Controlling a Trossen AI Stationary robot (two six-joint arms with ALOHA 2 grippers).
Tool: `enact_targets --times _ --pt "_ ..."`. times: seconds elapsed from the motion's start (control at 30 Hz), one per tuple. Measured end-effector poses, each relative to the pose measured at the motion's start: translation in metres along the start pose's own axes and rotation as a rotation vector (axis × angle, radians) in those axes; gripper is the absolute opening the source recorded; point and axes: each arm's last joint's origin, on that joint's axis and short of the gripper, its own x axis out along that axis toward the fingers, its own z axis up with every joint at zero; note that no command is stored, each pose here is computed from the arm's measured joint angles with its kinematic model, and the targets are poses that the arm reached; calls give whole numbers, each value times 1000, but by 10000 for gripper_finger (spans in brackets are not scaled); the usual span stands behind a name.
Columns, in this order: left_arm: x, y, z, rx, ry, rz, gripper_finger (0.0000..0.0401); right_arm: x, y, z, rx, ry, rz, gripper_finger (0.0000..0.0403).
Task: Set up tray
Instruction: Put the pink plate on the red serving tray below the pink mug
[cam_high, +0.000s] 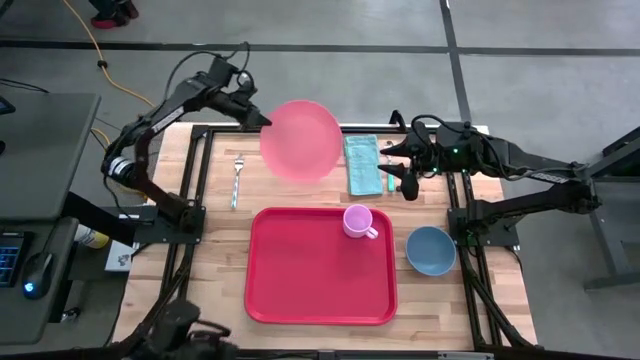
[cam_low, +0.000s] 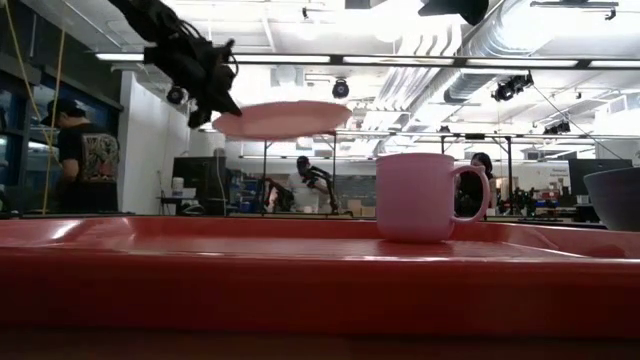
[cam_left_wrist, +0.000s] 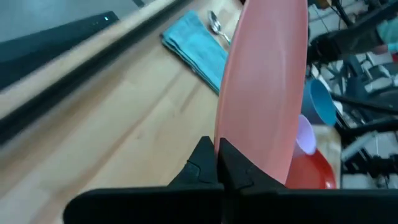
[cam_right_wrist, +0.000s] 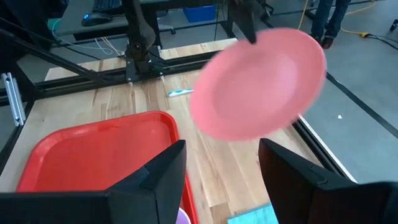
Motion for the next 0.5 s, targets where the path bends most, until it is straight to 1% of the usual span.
enact_targets --times 0.3,0.4,0.5 --pt "-41 -43 -33 -1 98 -10 14 0 0 -2 -23 21 1 181" --pt "-55 -58 -49 -21 148 -4 14 0 0 -2 -27 23 10 181" --pt "-69 -71 -67 -48 224 26 14 0 1 -2 -27 24 22 181"
